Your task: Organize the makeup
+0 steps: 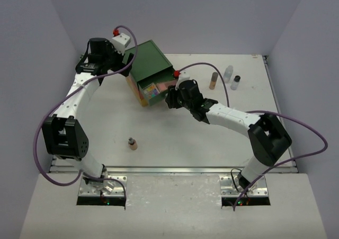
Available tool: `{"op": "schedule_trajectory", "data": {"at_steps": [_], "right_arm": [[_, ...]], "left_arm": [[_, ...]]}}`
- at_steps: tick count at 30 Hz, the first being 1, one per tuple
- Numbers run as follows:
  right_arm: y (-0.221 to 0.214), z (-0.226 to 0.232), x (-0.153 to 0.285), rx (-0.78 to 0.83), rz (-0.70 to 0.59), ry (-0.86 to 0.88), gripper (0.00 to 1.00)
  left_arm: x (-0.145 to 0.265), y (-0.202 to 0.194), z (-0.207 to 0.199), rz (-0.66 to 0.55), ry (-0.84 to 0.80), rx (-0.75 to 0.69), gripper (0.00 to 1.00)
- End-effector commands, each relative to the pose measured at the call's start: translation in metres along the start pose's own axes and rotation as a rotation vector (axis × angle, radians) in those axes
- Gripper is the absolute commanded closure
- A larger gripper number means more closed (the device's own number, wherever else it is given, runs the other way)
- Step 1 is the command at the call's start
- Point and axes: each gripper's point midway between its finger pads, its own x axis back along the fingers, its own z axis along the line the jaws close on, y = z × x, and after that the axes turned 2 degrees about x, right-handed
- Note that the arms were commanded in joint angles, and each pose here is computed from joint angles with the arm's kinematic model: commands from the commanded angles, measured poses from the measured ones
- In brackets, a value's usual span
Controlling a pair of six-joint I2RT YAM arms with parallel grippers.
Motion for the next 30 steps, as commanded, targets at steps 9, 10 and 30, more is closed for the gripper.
{"op": "schedule_trajectory", "data": {"at_steps": [9, 10, 30], "right_arm": [[0.068, 0.030, -0.024, -0.037, -0.184, 0.080, 0.56], [0.069, 0.031, -0.026, -0.035, -0.184, 0.080, 0.56], [0.108, 0.043, -0.072, -0.035, -0.339, 0.089, 0.54]], "left_arm": [[-0.025, -0.004, 0.010, 0.001, 0.087, -0.032, 0.00], [-0.026, -0.005, 0.010, 0.001, 0.085, -0.037, 0.00], [-0.034, -0.025, -0.001, 0.030, 0.058, -0.081, 0.00]]}}
